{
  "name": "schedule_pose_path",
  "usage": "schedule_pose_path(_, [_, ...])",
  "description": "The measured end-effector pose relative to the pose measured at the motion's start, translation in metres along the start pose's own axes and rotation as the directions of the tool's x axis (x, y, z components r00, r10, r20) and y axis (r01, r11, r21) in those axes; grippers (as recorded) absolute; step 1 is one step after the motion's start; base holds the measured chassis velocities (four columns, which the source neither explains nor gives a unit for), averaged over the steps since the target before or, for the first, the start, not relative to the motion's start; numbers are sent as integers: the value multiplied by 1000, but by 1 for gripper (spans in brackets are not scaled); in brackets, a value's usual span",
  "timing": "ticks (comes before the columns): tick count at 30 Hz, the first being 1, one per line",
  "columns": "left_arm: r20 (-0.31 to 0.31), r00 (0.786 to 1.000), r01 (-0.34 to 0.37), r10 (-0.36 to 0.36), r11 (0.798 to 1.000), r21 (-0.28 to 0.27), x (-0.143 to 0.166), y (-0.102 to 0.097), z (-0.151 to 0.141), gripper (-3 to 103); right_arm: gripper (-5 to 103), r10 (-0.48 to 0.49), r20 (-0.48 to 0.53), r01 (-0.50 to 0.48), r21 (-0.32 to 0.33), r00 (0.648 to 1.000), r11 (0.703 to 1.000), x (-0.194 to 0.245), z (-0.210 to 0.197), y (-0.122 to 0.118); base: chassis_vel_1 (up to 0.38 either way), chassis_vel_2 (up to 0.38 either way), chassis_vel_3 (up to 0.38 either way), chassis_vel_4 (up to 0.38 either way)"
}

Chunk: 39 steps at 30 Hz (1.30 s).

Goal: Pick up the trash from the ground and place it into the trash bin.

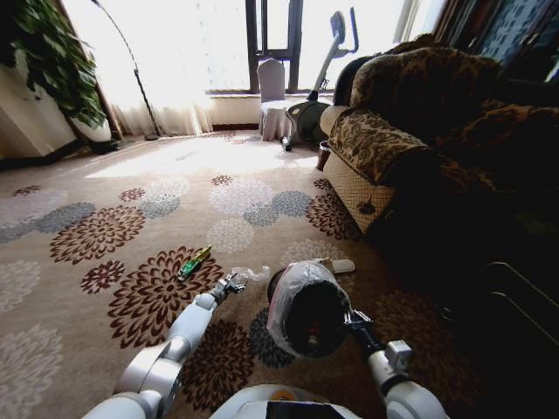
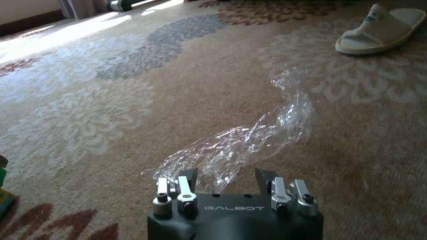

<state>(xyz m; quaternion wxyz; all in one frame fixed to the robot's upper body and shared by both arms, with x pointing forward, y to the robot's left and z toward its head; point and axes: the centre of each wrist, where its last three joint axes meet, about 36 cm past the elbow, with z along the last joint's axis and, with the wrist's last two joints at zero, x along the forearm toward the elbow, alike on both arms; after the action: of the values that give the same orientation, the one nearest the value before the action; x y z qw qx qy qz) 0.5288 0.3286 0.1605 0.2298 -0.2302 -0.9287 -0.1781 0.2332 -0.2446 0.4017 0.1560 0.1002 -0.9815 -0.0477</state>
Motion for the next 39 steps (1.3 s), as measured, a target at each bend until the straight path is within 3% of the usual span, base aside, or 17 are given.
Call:
schedule_pose_path(3, [24,1000,-8,8,1000,3,4,-4,3,49,0,1,0,-1,1,1000,1000,0,0,0,0,0,0,0])
schedule_pose_path(5, [33,999,-11,11,1000,-1,5,-4,5,49,0,1,1,-1,2,1000,1000,-1,-1,0,0,0,0,0])
schedule_pose_path(8, [49,999,-3,3,1000,0,10,-4,8,41,0,3,1,-3,13,1000,1000,-2,-1,-1,0,0,0,0])
schedule_pose_path(12, [103,994,25,-25,1000,5,22,-3,17,26,0,9,-2,-9,57,1000,998,-9,-7,-8,0,0,0,0])
schedule_pose_path(14, [119,992,32,-32,999,3,25,-2,21,26,0,9,3,-9,61,1000,998,-12,-9,-9,0,0,0,0])
schedule_pose_path(18, [156,986,64,-65,998,12,37,3,32,14,0,16,16,-17,58,1000,998,-20,-12,-13,0,0,0,0])
schedule_pose_path(21, [219,971,86,-97,995,58,50,8,38,2,0,25,12,-26,48,1000,998,-22,-8,-14,0,0,0,0])
schedule_pose_path(27, [302,943,107,-143,986,131,65,3,28,0,0,49,12,-49,35,999,998,-23,-1,-14,0,0,0,0])
schedule_pose_path(30, [347,917,131,-198,969,208,87,-10,14,0,0,81,34,-82,34,996,996,-34,1,-19,0,0,0,0])
schedule_pose_path(32, [354,909,142,-219,963,230,96,-14,13,0,0,78,42,-79,37,996,996,-40,0,-20,0,0,0,0])
schedule_pose_path(36, [368,853,226,-370,898,378,164,-32,8,0,0,34,44,-36,46,998,998,-77,2,-9,0,0,0,0])
schedule_pose_path(37, [368,853,226,-370,898,378,164,-32,8,0,0,34,44,-36,46,998,998,-77,2,-9,0,0,0,0])
schedule_pose_path(39, [394,810,247,-435,862,443,197,-33,-6,0,0,3,30,-4,47,1000,999,-93,7,1,0,0,0,0])
